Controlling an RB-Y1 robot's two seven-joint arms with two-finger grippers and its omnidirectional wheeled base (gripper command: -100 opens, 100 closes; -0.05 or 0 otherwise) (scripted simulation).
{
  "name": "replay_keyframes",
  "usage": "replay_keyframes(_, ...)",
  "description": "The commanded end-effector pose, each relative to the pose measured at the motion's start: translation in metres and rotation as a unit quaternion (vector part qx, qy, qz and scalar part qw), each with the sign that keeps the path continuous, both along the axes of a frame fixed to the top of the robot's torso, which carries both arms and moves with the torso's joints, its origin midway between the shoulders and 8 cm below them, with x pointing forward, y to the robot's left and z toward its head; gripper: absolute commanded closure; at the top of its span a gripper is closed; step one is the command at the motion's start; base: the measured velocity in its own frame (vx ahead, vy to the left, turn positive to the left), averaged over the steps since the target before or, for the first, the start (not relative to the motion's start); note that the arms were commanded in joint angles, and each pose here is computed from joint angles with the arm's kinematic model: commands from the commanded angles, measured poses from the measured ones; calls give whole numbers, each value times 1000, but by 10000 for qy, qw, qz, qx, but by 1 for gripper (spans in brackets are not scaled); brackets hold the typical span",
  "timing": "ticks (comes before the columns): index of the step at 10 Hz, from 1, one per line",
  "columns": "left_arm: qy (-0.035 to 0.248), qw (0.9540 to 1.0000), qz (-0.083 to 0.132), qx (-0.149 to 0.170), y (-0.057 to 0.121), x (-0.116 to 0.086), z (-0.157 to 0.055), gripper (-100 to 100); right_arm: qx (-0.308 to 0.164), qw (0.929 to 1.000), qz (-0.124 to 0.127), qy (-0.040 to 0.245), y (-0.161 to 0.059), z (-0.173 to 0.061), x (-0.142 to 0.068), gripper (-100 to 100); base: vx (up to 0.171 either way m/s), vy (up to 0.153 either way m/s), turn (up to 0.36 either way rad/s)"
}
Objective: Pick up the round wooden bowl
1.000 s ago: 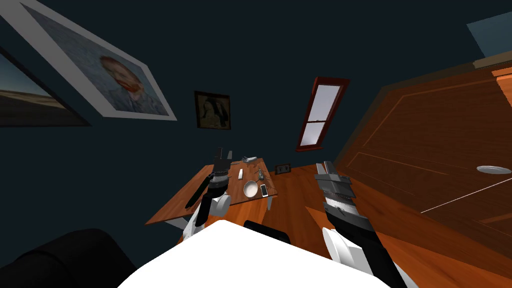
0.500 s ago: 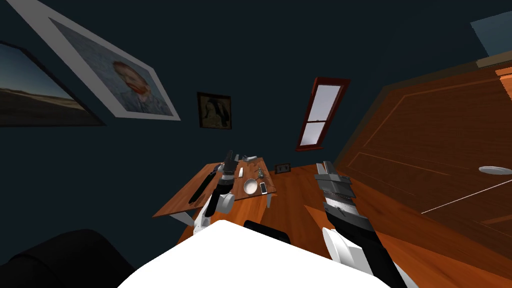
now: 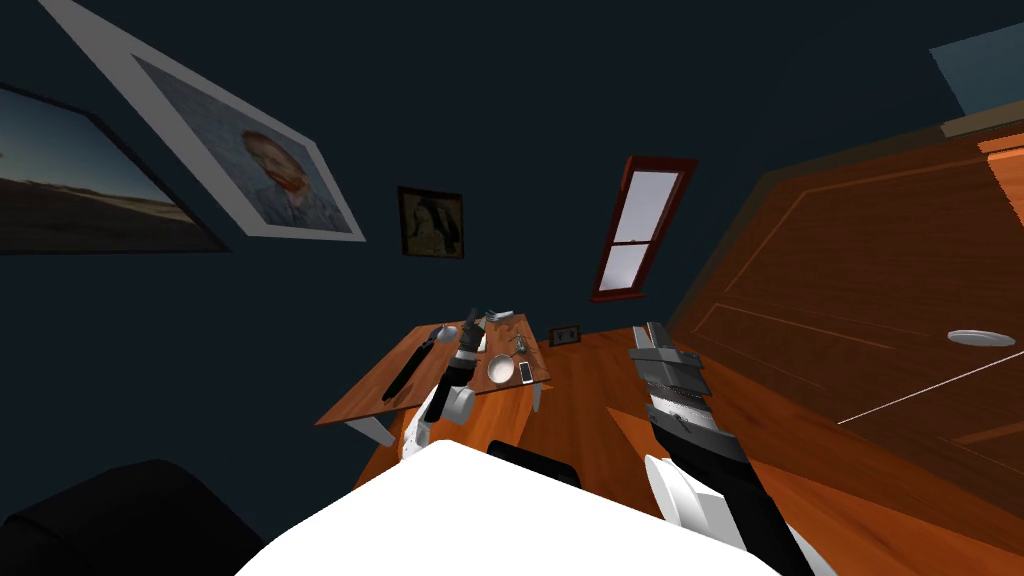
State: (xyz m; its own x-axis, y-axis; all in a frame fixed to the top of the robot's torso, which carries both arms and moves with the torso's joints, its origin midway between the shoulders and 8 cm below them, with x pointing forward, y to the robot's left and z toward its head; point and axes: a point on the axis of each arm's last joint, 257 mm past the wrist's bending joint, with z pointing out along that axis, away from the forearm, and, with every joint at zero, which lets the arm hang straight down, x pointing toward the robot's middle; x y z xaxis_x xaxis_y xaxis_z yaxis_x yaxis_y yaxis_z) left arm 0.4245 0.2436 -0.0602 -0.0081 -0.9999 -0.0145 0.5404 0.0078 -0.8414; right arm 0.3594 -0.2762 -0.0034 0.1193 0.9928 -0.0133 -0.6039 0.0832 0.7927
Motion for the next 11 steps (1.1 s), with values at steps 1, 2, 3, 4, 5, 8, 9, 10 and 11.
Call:
replay_keyframes(1, 231, 9997, -24, 7, -1, 9, -16, -100, 0, 10000, 0, 0, 0, 0, 0, 0, -40, -10, -4)
replay_keyframes(2, 427, 9990, -101, 4, -7, 20, -29, -100, 0, 10000, 0, 0, 0, 0, 0, 0, -38, -13, -5)
replay_keyframes(3, 539, 9985, -87, 7, -5, 22, -39, -100, 0, 10000, 0, 0, 0, 0, 0, 0, -31, -15, -5)
replay_keyframes(4, 787, 9968, -153, 9, -10, 33, -57, -100, 0, 10000, 0, 0, 0, 0, 0, 0, -36, -14, -12)
replay_keyframes(5, 857, 9962, -144, 11, -9, 34, -64, -100, 0, 10000, 0, 0, 0, 0, 0, 0, -34, -8, -7)
replay_keyframes(8, 1442, 9892, -251, 25, -17, 56, -108, -100, 0, 10000, 0, 0, 0, 0, 0, 0, -39, -10, -23)
replay_keyframes(9, 1522, 9880, -239, 29, -16, 56, -116, -100, 0, 10000, 0, 0, 0, 0, 0, 0, -31, -9, -12)
replay_keyframes(10, 1728, 9845, -297, 37, -21, 65, -129, -100, 0, 10000, 0, 0, 0, 0, 0, 0, -38, -3, -39)
replay_keyframes(11, 1865, 9821, -276, 43, -19, 65, -143, -100, 0, 10000, 0, 0, 0, 0, 0, 0, -29, -1, -24)
